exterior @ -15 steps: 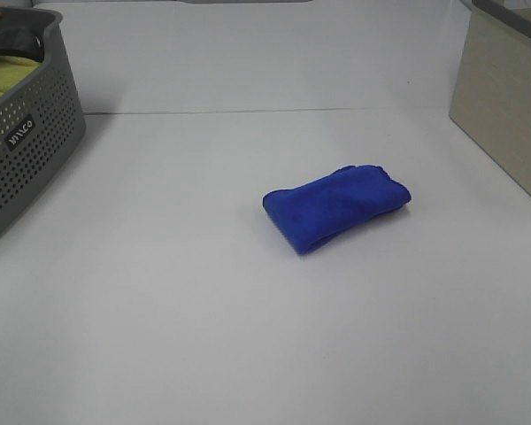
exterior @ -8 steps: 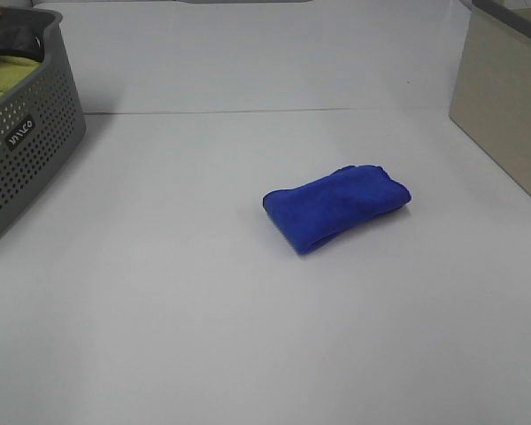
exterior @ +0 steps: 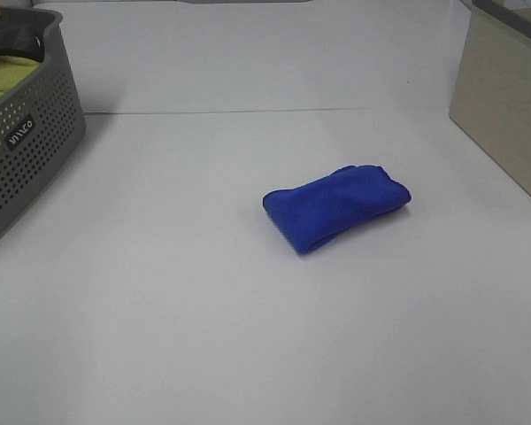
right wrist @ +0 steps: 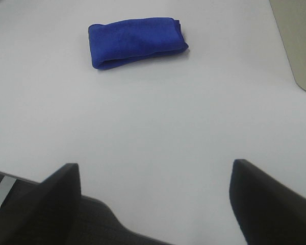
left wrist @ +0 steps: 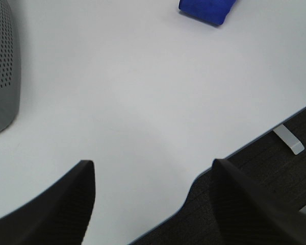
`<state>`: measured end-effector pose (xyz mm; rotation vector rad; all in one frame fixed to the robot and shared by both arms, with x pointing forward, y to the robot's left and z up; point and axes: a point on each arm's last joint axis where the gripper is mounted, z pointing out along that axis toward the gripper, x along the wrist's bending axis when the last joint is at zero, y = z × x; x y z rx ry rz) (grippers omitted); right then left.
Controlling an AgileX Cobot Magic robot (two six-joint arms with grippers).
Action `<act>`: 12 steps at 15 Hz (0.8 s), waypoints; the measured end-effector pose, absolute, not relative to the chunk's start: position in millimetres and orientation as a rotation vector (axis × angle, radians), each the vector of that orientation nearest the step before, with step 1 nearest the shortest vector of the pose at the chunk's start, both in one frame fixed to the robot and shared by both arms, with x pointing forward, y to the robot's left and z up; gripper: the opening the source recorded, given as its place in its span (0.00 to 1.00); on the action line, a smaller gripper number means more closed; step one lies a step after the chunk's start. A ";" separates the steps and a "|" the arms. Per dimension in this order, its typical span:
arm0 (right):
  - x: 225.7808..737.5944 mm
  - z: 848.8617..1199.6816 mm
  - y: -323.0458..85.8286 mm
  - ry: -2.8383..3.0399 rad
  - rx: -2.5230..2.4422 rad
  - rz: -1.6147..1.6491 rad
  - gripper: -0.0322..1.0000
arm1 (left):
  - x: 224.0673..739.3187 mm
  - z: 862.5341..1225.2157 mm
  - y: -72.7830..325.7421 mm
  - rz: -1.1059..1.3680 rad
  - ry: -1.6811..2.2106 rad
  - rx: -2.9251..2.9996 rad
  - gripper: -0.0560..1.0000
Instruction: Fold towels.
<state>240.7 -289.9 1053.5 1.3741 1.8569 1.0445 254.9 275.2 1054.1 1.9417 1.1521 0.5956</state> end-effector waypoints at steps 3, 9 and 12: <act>241.1 1053.5 -289.9 1.828 1.400 1.029 0.77 | 253.4 1054.3 275.8 0.615 1.163 1.925 0.64; 242.3 1053.5 -290.3 1.716 1.495 0.965 0.77 | 237.9 1055.4 278.5 0.802 1.246 1.772 0.64; 233.3 1053.5 -290.5 1.674 1.453 1.000 0.77 | 230.1 1054.9 278.4 0.837 1.216 1.744 0.64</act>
